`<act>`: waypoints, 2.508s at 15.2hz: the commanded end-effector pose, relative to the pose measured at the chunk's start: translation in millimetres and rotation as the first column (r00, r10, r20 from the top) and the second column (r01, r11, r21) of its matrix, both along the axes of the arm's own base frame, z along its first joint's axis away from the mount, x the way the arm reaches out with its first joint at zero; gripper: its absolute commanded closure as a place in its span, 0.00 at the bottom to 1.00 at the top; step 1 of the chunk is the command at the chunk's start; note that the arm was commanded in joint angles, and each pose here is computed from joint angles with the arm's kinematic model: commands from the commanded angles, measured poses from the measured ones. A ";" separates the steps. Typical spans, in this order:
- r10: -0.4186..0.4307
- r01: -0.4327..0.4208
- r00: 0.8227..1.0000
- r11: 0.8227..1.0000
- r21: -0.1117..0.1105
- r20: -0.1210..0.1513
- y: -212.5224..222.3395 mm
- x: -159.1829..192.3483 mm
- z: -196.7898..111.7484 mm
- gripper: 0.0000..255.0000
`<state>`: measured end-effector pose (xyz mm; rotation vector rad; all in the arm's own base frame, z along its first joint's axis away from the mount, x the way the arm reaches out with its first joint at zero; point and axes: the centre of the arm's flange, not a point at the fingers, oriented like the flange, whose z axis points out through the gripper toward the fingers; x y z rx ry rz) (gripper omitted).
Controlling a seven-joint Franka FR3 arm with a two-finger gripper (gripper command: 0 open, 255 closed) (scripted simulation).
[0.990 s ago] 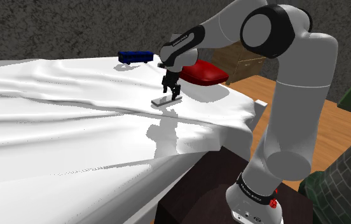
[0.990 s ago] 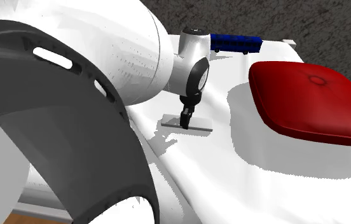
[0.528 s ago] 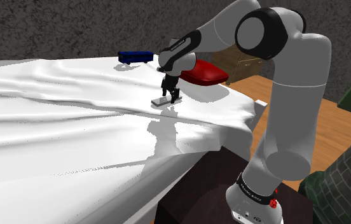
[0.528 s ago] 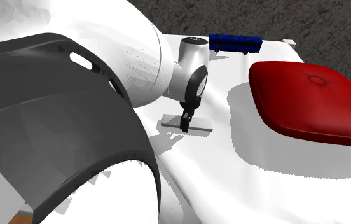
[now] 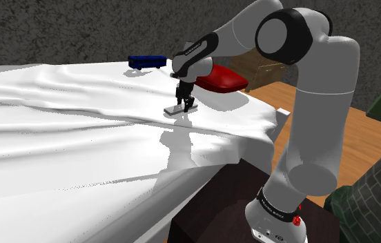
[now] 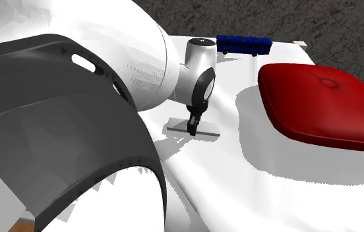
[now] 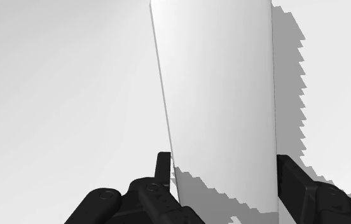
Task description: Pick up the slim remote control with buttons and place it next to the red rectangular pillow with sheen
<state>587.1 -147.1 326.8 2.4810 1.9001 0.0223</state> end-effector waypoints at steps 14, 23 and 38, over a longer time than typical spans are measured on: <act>0.000 0.000 1.000 1.000 0.000 -0.002 -0.1 -0.2 41.3 1.00; 0.000 0.000 1.000 1.000 0.000 -0.002 -0.1 -0.2 88.8 1.00; 0.000 0.000 1.000 1.000 0.000 -0.002 -0.1 -0.2 168.1 1.00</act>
